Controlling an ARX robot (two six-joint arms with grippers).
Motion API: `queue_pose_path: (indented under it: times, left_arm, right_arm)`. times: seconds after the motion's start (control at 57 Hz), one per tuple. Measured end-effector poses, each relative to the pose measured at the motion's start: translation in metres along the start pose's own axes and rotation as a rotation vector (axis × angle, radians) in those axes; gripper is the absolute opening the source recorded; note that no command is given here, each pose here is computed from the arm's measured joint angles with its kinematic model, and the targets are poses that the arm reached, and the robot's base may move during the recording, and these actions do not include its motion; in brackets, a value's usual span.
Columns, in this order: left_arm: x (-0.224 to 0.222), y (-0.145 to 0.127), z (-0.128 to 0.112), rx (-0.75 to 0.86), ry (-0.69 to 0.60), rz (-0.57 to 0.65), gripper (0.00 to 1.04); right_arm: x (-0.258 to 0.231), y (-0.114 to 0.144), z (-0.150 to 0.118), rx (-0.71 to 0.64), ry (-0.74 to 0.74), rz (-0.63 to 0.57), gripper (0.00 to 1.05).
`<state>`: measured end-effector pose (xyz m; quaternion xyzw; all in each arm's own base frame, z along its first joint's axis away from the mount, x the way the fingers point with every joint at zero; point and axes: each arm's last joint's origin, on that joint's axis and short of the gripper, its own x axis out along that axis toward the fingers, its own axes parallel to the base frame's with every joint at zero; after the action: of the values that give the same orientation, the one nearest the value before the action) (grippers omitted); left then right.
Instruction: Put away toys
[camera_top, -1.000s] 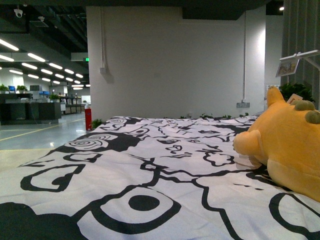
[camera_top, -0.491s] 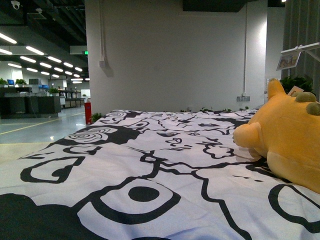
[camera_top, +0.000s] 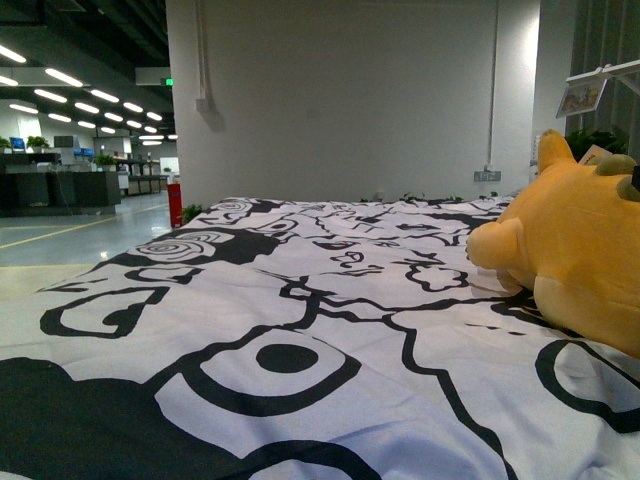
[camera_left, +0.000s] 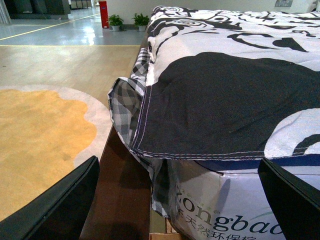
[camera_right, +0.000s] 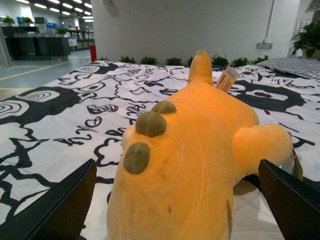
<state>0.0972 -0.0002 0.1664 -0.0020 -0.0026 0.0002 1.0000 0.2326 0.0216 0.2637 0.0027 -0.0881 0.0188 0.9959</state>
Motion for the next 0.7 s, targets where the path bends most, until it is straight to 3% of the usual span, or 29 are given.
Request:
queue_pose_path:
  times: [0.702]
  left_arm:
    - [0.000,0.000,0.000,0.000,0.000,0.000,0.98]
  right_arm:
    - [0.027,0.040,-0.008,-0.125,-0.047,-0.002,0.98]
